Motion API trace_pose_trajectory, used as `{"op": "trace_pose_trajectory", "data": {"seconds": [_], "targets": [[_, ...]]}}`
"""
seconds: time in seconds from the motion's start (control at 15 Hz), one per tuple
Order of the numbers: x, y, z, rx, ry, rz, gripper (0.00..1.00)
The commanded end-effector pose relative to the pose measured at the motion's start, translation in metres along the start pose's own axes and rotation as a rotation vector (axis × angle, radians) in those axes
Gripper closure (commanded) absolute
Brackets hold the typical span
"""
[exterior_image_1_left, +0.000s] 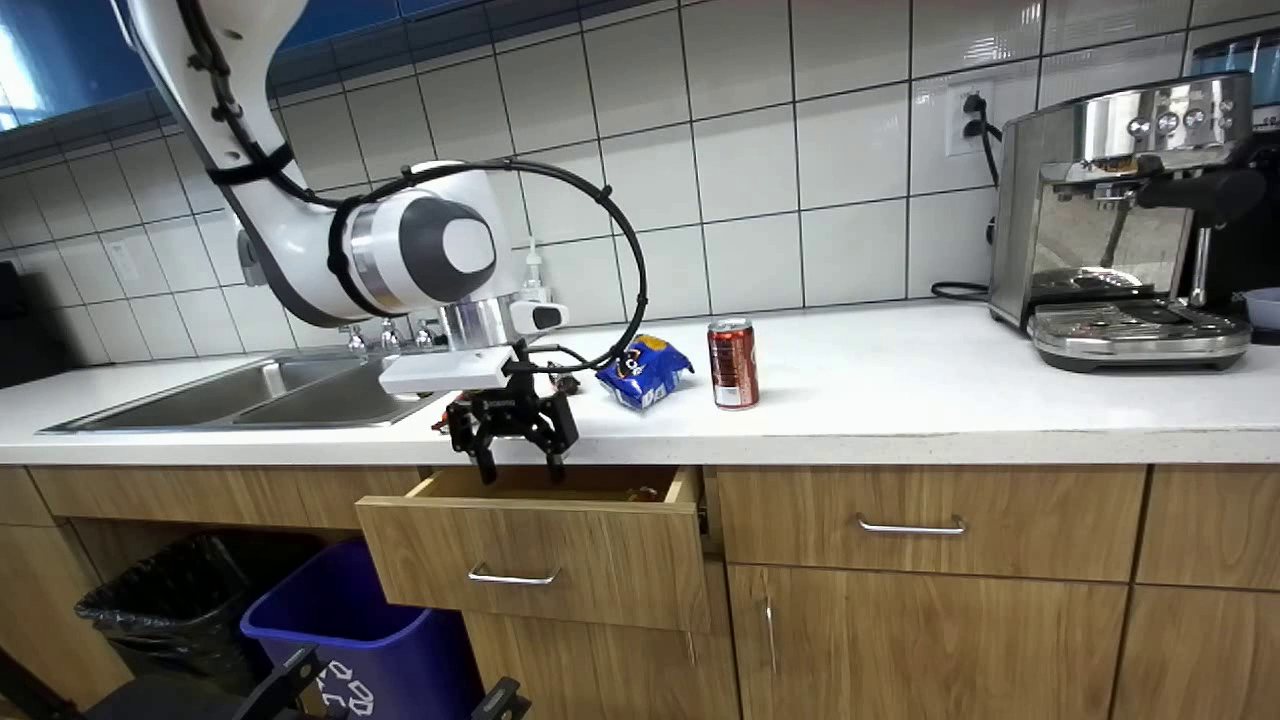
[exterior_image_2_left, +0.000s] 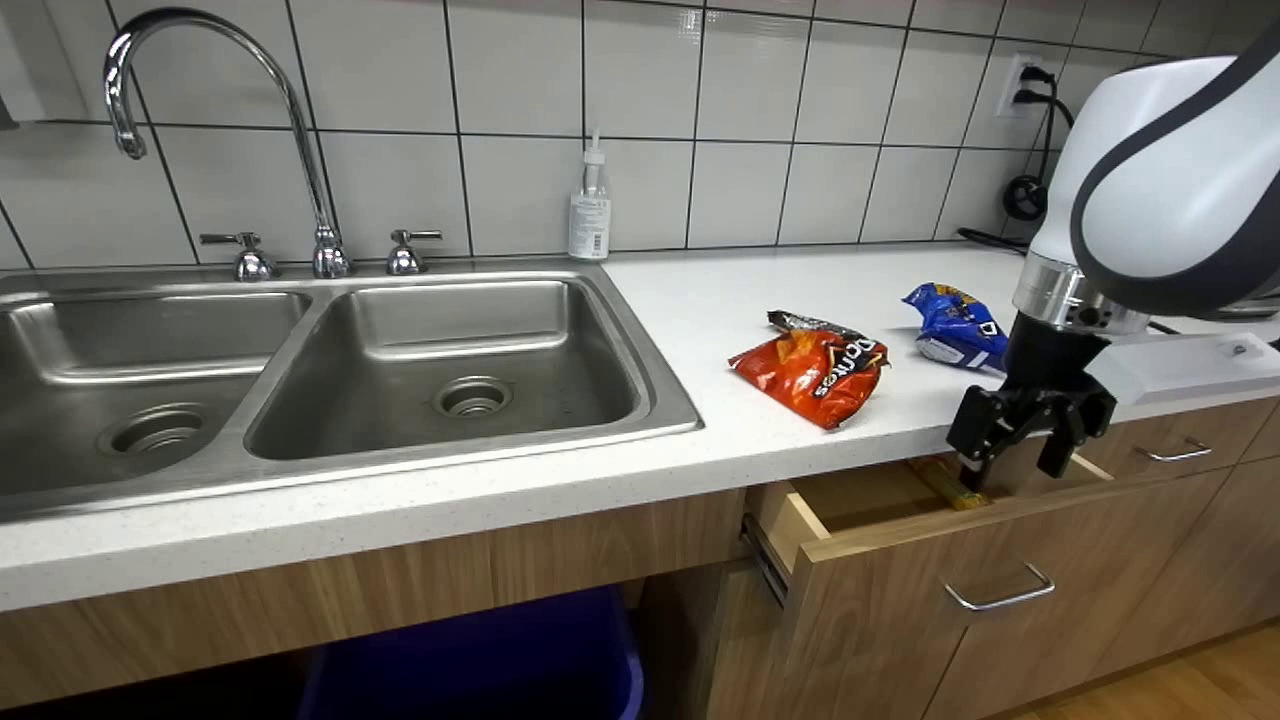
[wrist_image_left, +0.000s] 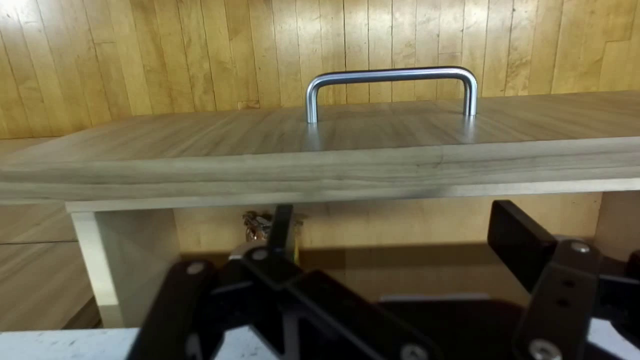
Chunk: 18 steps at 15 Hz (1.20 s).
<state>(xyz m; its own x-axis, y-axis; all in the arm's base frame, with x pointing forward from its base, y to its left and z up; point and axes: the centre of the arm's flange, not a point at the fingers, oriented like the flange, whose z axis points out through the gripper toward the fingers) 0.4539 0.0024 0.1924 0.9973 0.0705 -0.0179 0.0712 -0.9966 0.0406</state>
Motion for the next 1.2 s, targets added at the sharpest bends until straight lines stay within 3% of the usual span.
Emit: {"op": "trace_pose_trajectory", "data": {"seconds": [0.0,0.33,1.13], "targets": [[0.01,-0.007,0.015,-0.002,0.025,-0.023,0.0],[0.012,-0.012,0.023,0.002,0.029,-0.036,0.0],[0.007,-0.016,0.032,0.009,-0.059,-0.044,0.0]]}}
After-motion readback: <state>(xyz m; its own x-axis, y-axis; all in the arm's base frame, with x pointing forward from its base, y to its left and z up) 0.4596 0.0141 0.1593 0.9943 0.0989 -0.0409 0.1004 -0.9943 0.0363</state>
